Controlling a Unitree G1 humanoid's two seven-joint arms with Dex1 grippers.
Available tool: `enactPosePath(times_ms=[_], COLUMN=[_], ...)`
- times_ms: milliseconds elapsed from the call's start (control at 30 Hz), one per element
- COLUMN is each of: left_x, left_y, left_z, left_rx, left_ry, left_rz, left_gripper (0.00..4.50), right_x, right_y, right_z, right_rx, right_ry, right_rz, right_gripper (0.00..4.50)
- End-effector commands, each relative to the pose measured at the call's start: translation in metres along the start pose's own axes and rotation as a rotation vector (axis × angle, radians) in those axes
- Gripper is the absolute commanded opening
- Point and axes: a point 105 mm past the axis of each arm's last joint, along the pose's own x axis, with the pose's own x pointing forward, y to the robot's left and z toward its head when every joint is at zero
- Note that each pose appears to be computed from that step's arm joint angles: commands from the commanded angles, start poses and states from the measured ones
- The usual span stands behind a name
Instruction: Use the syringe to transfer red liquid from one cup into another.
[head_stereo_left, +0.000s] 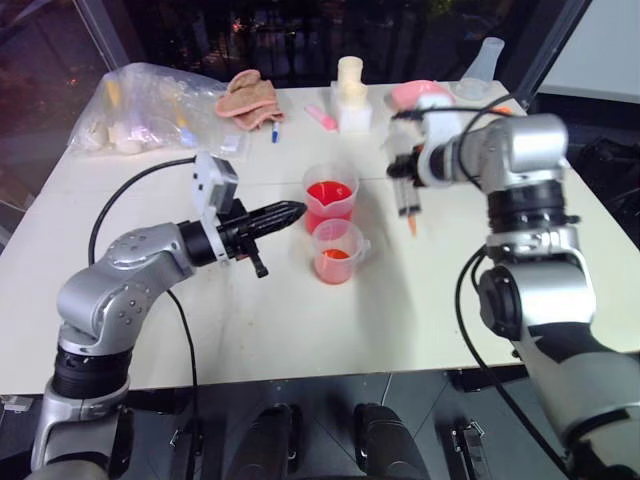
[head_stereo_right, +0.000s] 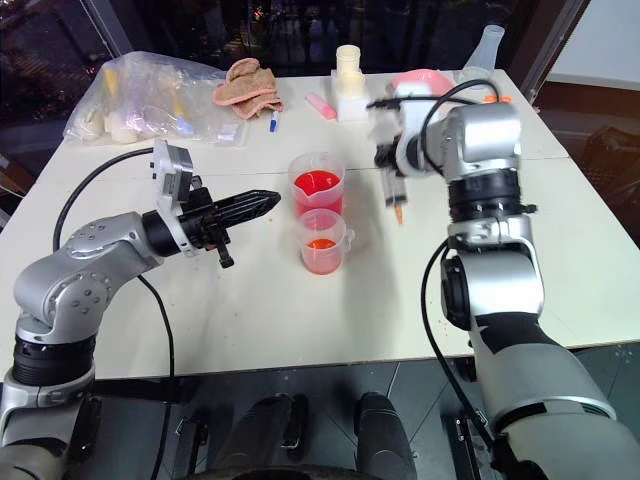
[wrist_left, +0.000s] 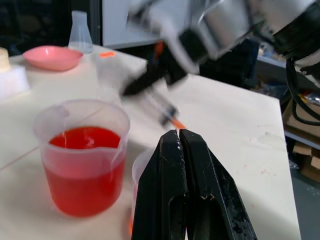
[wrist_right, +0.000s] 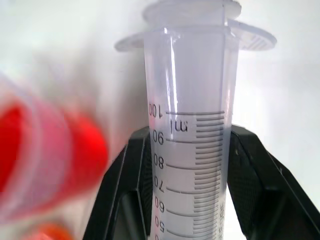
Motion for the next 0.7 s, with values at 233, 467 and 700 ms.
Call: enactPosePath(times_ms=[233,467,700], left_x=[0.002,-0.001,-0.001], left_y=[0.008,0.021,0.038], left_z=[0.037,0.048,0.051], left_rx=[-0.013,0.035,0.083], left_ry=[-0.106,-0.064,-0.046], left_rz=[-0.024,0.026,0.109], left_gripper=[0.0,0.0,0.0], right_x=[-0.083,-0.061,-0.024], right_y=[0.074,0.116,0.125], right_z=[0.085,0.055,0.018], right_rx=[-0.134,-0.102,-0.058], right_ry=[-0.828,-0.93,-0.904], right_rz=[0.392,0.553,0.554], right_gripper=[1.43,1.43,1.43])
